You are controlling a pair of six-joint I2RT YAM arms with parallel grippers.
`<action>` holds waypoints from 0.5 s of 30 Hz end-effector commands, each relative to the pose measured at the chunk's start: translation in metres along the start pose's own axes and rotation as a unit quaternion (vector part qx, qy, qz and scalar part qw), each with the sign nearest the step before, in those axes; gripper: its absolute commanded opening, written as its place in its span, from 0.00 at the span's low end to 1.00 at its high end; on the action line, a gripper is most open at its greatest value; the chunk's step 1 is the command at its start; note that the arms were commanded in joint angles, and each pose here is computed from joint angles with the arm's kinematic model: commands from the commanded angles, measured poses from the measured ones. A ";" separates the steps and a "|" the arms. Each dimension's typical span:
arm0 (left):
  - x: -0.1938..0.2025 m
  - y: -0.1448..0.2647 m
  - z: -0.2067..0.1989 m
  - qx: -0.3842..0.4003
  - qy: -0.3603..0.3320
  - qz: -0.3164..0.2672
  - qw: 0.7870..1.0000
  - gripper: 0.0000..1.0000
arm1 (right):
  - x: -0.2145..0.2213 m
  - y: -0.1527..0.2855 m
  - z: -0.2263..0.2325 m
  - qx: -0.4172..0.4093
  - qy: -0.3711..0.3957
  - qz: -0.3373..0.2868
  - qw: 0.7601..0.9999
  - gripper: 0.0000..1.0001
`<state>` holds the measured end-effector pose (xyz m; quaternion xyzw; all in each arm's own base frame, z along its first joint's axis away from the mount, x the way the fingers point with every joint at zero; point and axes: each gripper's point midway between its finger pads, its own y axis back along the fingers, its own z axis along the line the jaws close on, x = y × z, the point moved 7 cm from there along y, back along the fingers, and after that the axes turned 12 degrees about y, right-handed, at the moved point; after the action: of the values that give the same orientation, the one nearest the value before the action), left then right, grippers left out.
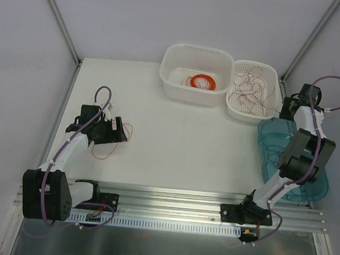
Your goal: Untangle the cables
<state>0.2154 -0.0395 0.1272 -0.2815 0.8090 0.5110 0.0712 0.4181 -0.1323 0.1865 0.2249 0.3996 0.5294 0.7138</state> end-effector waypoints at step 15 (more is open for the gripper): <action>-0.007 -0.001 -0.003 -0.002 -0.009 -0.001 1.000 0.86 | 0.014 -0.024 -0.007 0.016 -0.017 0.013 1.000 0.38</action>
<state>0.2156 -0.0394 0.1230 -0.2760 0.8097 0.5141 0.0627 0.4195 -0.1284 0.1610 0.2538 0.4053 0.5276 0.7021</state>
